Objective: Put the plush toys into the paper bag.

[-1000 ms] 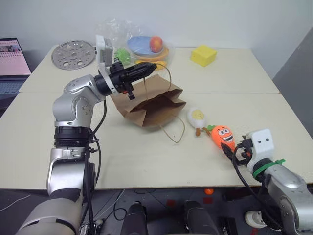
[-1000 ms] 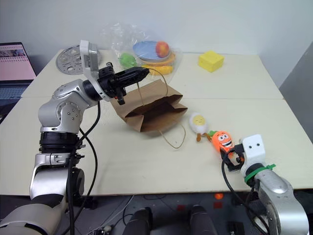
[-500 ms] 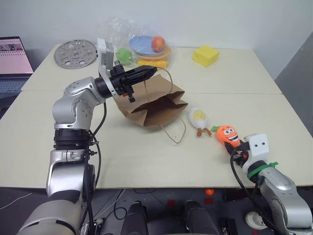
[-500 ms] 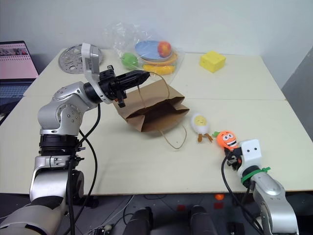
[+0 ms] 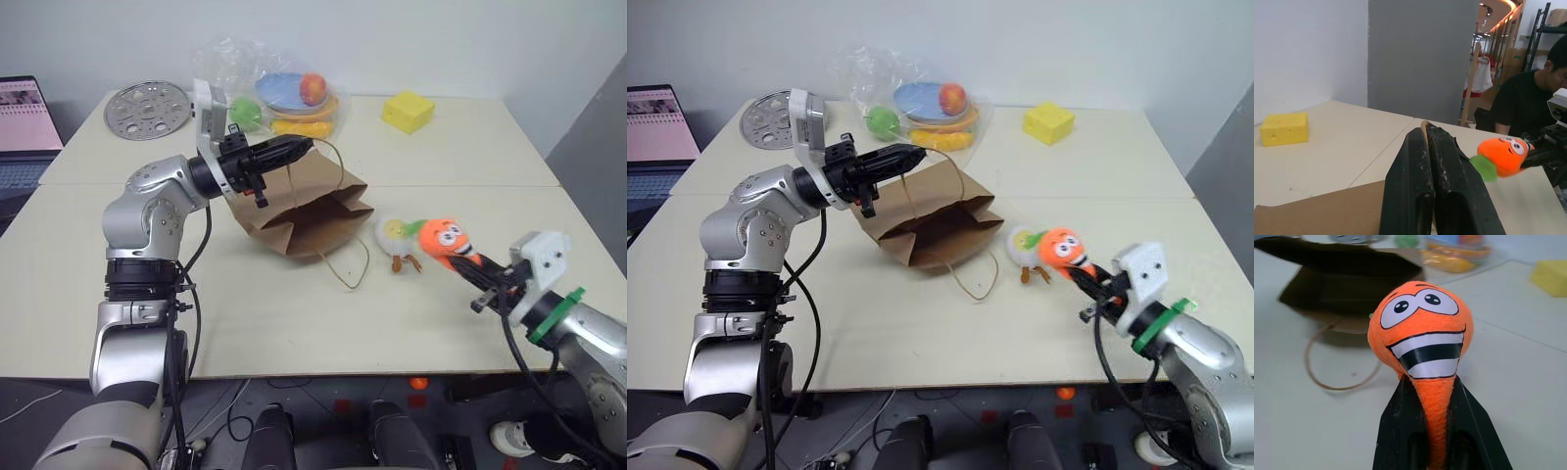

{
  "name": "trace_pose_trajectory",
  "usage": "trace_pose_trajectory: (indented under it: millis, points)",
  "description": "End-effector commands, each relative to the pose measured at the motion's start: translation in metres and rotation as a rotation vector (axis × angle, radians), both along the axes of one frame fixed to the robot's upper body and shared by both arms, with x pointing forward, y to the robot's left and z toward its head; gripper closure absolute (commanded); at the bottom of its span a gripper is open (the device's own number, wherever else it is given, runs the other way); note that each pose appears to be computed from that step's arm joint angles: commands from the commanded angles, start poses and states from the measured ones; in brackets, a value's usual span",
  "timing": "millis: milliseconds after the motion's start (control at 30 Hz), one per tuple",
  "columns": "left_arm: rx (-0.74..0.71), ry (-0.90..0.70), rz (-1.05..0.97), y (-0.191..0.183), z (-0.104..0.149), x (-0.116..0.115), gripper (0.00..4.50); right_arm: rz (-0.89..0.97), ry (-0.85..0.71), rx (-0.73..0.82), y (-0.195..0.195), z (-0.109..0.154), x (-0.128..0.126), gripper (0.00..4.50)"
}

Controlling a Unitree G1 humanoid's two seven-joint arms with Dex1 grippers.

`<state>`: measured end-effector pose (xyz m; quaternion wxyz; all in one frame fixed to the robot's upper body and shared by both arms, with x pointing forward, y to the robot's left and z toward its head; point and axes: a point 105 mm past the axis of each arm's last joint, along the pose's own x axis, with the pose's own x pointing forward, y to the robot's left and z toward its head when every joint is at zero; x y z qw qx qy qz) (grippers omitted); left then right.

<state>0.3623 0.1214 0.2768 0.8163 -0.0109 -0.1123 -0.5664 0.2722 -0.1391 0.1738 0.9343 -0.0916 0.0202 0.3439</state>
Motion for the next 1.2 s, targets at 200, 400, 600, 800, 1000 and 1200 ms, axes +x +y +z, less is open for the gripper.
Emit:
trace_pose_trajectory:
  millis: [200,400,600,800,1000,1200]
  points:
    - [-0.014,-0.064,-0.045,-0.011,0.014,-0.007,4.50,0.052,-0.011,0.014,0.061,-0.001,0.047,4.48]
    - [-0.010,-0.060,-0.049,-0.013,0.012,-0.008,4.50,0.074,0.000,-0.007,0.091,-0.008,0.068,4.48]
    - [-0.015,-0.061,-0.062,-0.016,0.012,-0.010,4.50,0.072,0.008,0.060,0.120,0.000,0.092,4.48]
    - [-0.006,-0.064,-0.072,-0.019,0.010,-0.013,4.50,0.099,0.004,0.030,0.141,-0.001,0.106,4.48]
    - [-0.006,-0.064,-0.080,-0.021,0.011,-0.013,4.50,0.073,0.020,0.034,0.144,-0.013,0.122,2.77]
    - [-0.004,-0.063,-0.075,-0.020,0.012,-0.012,4.50,0.083,-0.030,0.053,0.127,-0.003,0.108,0.53]
